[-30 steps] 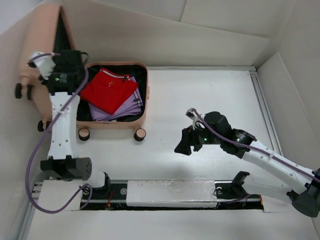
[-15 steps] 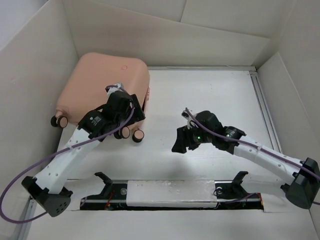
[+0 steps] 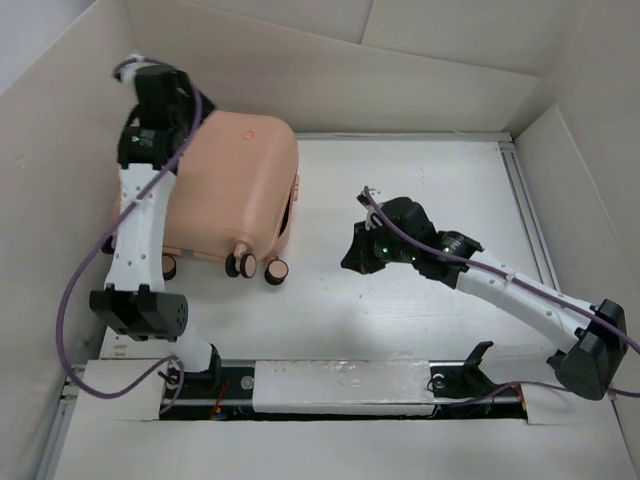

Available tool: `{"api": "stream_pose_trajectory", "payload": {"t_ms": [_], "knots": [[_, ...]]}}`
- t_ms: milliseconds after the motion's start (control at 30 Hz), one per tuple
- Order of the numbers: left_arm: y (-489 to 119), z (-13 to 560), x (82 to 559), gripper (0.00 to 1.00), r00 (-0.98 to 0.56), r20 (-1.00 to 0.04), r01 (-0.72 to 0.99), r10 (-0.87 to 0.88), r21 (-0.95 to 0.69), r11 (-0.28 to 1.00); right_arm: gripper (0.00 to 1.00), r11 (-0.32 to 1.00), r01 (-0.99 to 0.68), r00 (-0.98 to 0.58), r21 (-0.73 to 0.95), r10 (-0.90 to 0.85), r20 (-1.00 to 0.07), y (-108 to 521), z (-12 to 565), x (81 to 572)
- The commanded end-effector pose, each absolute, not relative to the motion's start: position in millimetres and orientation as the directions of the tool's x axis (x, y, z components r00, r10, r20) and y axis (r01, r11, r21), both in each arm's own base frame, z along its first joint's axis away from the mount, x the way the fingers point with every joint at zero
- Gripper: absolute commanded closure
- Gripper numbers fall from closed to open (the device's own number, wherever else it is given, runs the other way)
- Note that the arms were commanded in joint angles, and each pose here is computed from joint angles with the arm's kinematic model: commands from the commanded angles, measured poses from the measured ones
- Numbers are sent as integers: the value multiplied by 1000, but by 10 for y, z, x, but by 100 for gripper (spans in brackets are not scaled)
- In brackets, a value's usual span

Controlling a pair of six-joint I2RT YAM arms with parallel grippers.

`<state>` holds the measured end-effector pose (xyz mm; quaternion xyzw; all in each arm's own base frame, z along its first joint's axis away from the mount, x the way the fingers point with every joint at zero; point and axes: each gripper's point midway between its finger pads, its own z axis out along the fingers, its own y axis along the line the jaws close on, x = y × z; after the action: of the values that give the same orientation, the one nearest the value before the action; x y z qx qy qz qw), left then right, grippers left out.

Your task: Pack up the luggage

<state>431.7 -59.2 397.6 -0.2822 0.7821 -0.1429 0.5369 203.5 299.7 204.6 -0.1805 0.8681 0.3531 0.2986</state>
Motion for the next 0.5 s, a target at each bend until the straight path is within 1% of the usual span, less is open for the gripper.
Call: {"api": "stream_pose_trajectory", "payload": {"t_ms": [0,33,67,133,167,233,300,333,400,467], "knots": [[437,4329,4570,41,-31,-729,-375,-684,-626,684,100,702,-538,-685,466,-42,-728,3066,2401,2320],[676,4445,4616,41,31,-708,-382,-705,-661,647,100,712,-528,-680,463,-27,-733,3054,2435,2395],[1132,4228,4770,42,64,-689,-460,-722,-663,591,100,705,-535,-669,466,-16,-743,3097,2540,2437],[1481,4081,4840,44,93,-661,-518,-745,-671,530,100,712,-518,-677,473,-3,-736,3139,2549,2533],[1725,3772,4941,44,80,-650,-580,-756,-647,495,100,716,-516,-671,470,3,-741,3178,2554,2593],[1849,3433,5053,45,23,-628,-619,-778,-620,482,100,711,-498,-671,496,45,-740,3231,2605,2695],[1900,3144,5055,47,-28,-605,-695,-796,-561,450,100,711,-490,-657,505,79,-750,3283,2695,2830],[1957,2839,5111,47,-86,-604,-733,-792,-500,461,100,717,-484,-667,502,70,-742,3348,2607,2899],[2015,2614,5027,47,-122,-607,-782,-785,-428,453,100,721,-467,-660,511,100,-745,3386,2675,3084],[2061,2366,4985,48,-166,-596,-802,-786,-382,459,100,736,-440,-671,514,111,-733,3460,2538,3256]]}}
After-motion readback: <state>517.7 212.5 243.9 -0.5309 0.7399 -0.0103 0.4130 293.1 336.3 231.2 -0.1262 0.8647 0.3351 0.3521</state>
